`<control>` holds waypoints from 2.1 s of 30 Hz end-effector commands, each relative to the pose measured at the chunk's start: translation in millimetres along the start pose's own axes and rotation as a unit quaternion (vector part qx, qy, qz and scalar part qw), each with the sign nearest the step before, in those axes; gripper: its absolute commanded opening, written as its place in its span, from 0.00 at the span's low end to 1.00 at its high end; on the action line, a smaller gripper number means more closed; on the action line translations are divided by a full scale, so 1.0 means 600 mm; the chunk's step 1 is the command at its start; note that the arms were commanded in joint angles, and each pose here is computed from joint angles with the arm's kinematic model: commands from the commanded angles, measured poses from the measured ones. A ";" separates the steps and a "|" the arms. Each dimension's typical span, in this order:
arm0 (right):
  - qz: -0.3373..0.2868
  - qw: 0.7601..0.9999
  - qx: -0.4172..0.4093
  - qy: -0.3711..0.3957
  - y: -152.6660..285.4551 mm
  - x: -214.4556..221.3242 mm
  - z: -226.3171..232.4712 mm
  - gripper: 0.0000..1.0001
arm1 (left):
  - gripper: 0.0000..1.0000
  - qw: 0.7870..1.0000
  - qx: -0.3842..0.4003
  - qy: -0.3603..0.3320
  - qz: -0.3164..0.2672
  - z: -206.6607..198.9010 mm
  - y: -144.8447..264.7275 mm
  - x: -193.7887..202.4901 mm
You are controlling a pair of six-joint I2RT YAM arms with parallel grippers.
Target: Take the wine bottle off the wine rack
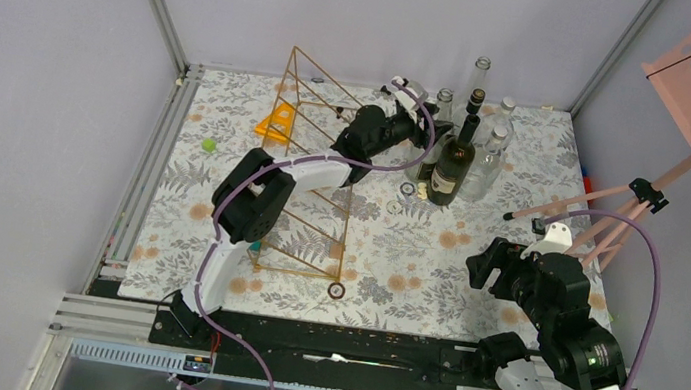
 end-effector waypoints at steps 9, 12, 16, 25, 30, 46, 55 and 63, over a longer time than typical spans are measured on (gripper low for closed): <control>-0.006 1.000 -0.010 0.000 -0.001 -0.008 0.005 0.81 | 0.83 1.000 0.000 -0.014 -0.009 -0.033 0.014 -0.048; -0.010 1.000 -0.009 0.002 0.000 -0.014 0.005 0.82 | 0.90 1.000 -0.018 -0.023 -0.010 -0.034 0.024 -0.061; -0.014 1.000 -0.006 0.010 0.000 -0.023 0.005 0.82 | 0.97 0.998 -0.053 -0.044 -0.008 -0.034 0.044 -0.088; 0.011 1.000 -0.006 0.012 -0.017 -0.038 0.011 0.85 | 0.99 0.981 -0.186 -0.046 0.027 -0.031 0.130 -0.136; 0.083 0.996 -0.015 -0.003 -0.039 -0.043 0.025 0.99 | 0.99 0.954 -0.289 0.018 0.074 -0.041 0.196 -0.162; 0.184 0.977 0.101 0.026 -0.094 -0.076 0.004 1.00 | 0.99 0.836 -0.481 0.075 0.253 -0.082 0.403 -0.169; 0.025 0.996 0.075 -0.047 -0.076 -0.097 0.012 1.00 | 0.99 0.835 -0.513 0.078 0.184 -0.108 0.493 -0.215; -0.054 0.994 0.065 -0.066 -0.057 -0.115 0.012 1.00 | 0.99 0.841 -0.521 0.065 0.129 -0.123 0.544 -0.258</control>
Point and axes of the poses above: each gripper's point midway between its finger pads, its own y axis back along the fingers, its own z axis along the line the jaws close on, x = y × z, the point moved 8 cm from there along y, back along the fingers, and after that the axes turned 11 degrees about y, right-handed, at the moved point
